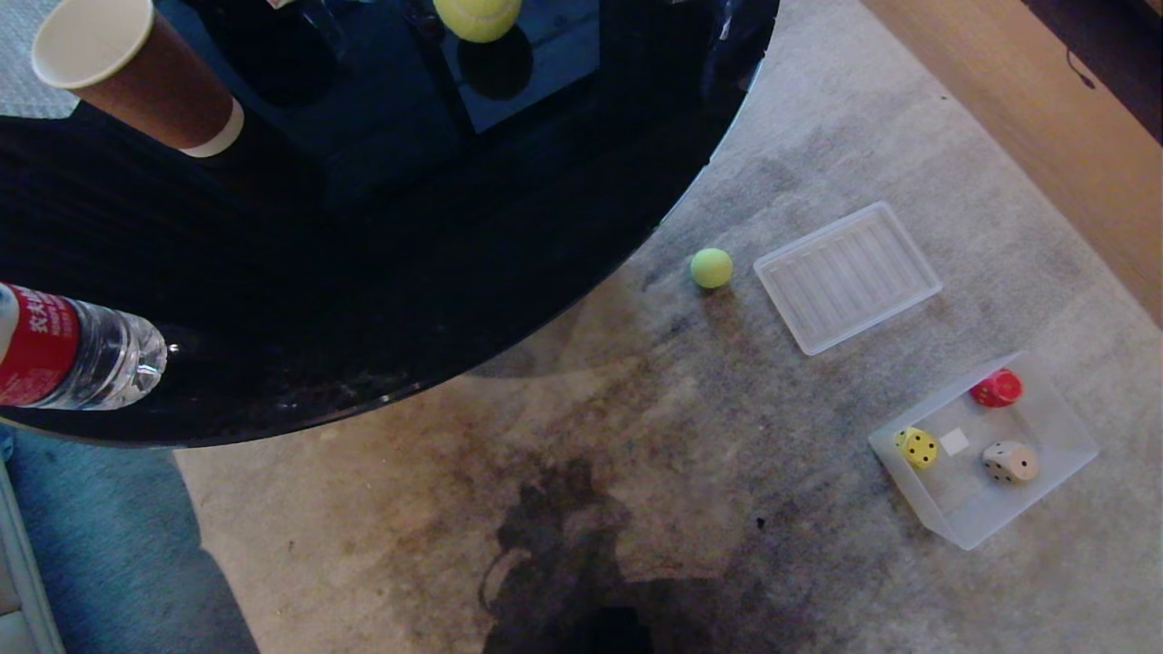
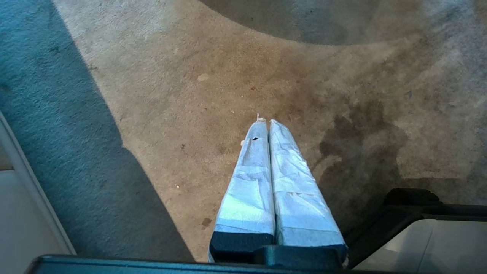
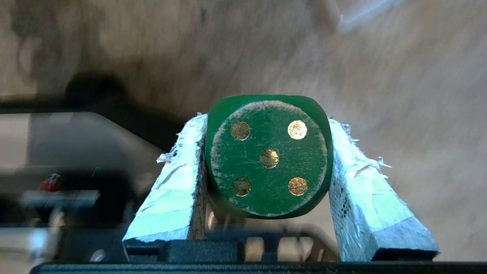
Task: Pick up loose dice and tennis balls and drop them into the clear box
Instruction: Put the toys in the box
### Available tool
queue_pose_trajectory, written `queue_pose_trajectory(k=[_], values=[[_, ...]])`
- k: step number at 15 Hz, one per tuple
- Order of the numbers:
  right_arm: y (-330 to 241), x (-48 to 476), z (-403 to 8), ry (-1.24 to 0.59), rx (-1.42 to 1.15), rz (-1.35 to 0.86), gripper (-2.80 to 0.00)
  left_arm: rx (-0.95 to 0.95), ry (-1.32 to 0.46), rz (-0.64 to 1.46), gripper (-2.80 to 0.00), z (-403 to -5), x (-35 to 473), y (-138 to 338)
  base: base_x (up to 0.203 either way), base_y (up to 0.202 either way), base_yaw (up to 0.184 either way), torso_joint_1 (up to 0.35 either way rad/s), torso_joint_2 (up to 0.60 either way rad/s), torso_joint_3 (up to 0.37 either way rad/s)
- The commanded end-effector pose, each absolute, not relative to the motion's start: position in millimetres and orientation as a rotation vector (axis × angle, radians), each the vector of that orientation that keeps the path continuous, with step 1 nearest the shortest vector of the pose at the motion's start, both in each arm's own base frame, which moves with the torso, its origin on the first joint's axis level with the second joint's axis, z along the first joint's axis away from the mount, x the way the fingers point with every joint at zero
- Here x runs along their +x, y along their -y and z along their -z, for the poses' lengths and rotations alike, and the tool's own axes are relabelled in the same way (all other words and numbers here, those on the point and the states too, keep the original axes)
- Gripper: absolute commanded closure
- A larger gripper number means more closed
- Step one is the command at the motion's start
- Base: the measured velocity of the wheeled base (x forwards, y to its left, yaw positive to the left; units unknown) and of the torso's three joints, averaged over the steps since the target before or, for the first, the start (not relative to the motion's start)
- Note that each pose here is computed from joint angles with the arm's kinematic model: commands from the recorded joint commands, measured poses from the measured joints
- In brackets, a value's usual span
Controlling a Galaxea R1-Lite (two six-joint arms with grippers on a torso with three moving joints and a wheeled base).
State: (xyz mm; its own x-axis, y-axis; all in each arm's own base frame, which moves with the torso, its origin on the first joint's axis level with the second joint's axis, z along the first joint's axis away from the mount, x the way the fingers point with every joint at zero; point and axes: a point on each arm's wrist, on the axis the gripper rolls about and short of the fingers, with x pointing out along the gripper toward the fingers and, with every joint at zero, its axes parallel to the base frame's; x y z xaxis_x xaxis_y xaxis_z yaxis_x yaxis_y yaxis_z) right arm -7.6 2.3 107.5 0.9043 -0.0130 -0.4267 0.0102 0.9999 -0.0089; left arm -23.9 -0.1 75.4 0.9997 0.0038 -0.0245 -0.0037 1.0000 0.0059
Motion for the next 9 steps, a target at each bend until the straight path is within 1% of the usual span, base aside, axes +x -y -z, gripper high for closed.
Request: queue_pose_trajectory(k=[1, 4, 6, 9], values=[[-2.1, -9.3, -99.6, -0.385, -0.035, 0.031, 0.00, 0.006, -0.025, -0.005, 0.00, -75.4, -23.9, 0.1, 0.000, 0.000, 0.000, 0.000, 0.00, 0.000], [-1.8, -9.1, -85.5, -0.433, -0.060, 0.030, 0.00, 0.006, -0.025, -0.005, 0.00, -75.4, -23.9, 0.1, 0.000, 0.000, 0.000, 0.000, 0.00, 0.000], [-1.6, -8.2, -82.7, -0.425, -0.074, 0.021, 0.00, 0.006, -0.025, -0.005, 0.00, -75.4, -23.9, 0.1, 0.000, 0.000, 0.000, 0.000, 0.00, 0.000], [-0.6, -2.9, -80.1, -0.337, -0.033, 0.058, 0.00, 0.006, -0.025, -0.005, 0.00, -75.4, -23.9, 0.1, 0.000, 0.000, 0.000, 0.000, 0.00, 0.000]])
